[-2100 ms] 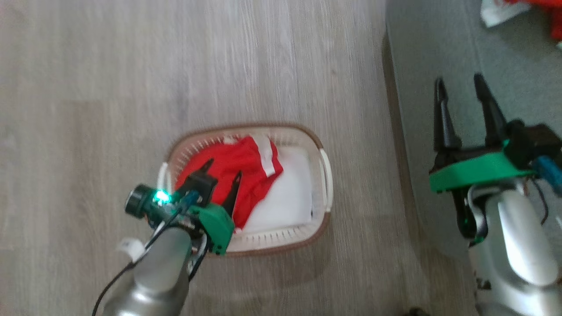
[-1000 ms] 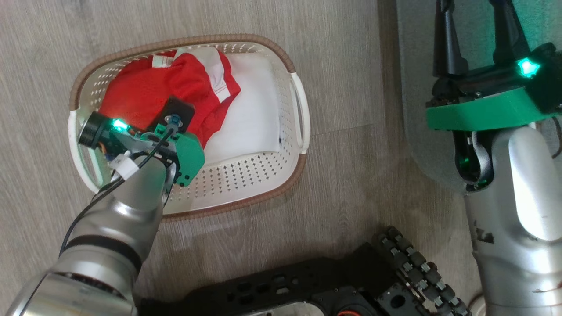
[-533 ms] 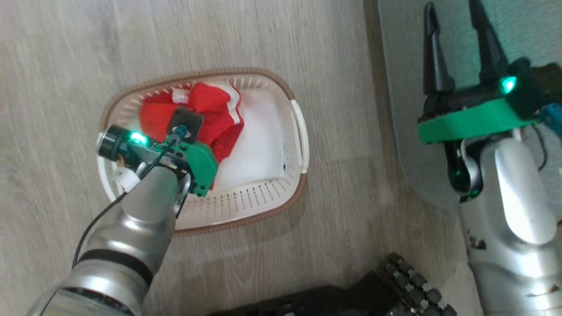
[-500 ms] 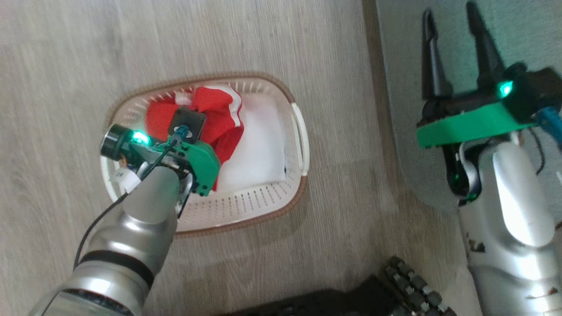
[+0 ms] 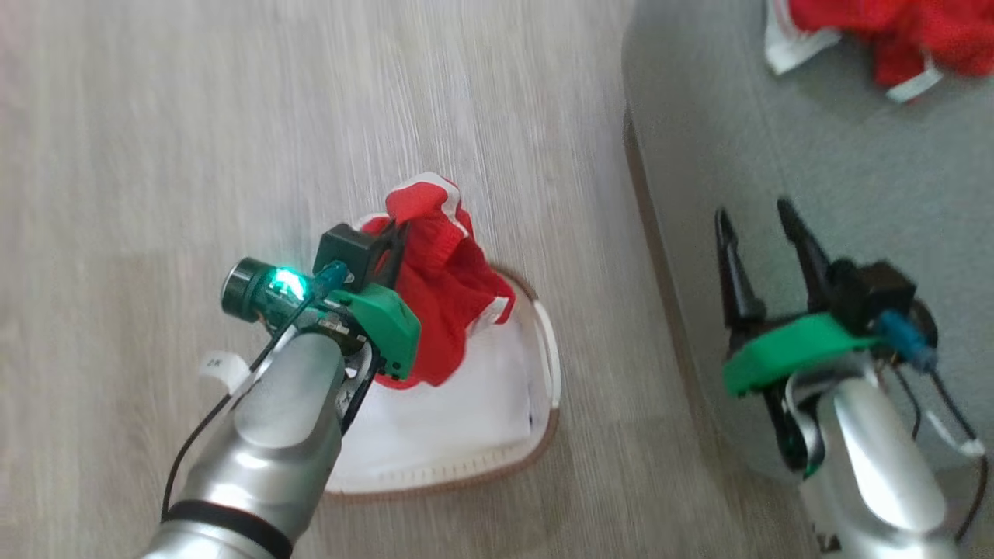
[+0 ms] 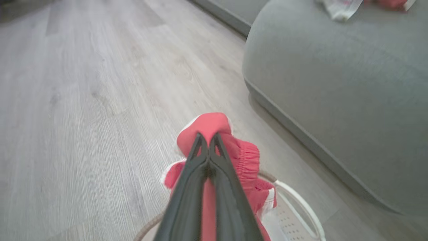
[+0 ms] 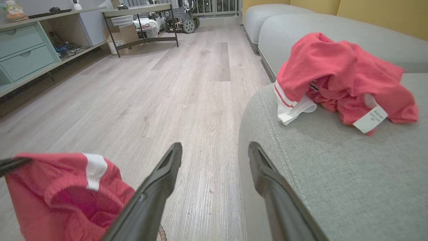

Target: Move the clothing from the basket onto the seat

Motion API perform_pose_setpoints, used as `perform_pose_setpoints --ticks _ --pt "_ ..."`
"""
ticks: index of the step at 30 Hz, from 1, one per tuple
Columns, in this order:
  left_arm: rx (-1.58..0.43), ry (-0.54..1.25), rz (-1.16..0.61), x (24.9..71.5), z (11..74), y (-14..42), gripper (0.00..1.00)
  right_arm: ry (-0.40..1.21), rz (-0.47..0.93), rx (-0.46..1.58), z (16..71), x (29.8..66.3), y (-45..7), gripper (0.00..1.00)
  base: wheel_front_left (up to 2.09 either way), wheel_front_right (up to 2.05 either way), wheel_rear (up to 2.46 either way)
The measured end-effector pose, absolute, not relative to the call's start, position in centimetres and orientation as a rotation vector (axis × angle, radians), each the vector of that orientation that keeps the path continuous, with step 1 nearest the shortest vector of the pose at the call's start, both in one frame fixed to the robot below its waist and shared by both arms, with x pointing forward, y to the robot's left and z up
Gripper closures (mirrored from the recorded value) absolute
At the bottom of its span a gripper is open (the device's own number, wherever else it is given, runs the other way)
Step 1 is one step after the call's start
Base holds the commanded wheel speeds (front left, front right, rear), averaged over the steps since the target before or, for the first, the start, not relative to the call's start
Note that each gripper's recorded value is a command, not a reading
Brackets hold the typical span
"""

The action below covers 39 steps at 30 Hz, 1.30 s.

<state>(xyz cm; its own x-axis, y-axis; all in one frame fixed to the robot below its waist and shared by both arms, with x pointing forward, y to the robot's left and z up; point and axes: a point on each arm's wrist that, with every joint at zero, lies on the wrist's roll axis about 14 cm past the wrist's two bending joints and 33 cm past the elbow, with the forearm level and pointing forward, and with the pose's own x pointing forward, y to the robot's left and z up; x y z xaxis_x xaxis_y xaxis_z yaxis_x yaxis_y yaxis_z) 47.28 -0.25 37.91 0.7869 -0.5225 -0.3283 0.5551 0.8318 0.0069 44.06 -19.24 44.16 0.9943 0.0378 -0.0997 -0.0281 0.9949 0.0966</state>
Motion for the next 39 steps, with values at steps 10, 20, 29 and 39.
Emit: perform_pose_setpoints --ticks 10,20,29,39 --pt "0.095 0.065 -0.560 45.7 49.7 -0.7 1.00 0.025 0.051 0.100 47.9 38.5 -18.4 0.00 0.00 0.00 0.00" --pt "0.125 -0.110 -0.590 44.0 58.0 -2.3 1.00 -0.064 0.195 0.121 51.2 37.0 -13.7 0.00 0.00 0.00 0.00" --pt "0.123 -0.194 -0.633 42.1 62.0 -3.3 1.00 -0.076 0.409 0.100 52.4 36.3 -7.0 0.00 0.00 0.00 0.00" --pt "0.132 -0.211 -0.656 40.5 63.2 -4.1 1.00 -0.113 0.620 0.087 54.8 35.7 -0.8 0.00 0.00 0.00 0.00"
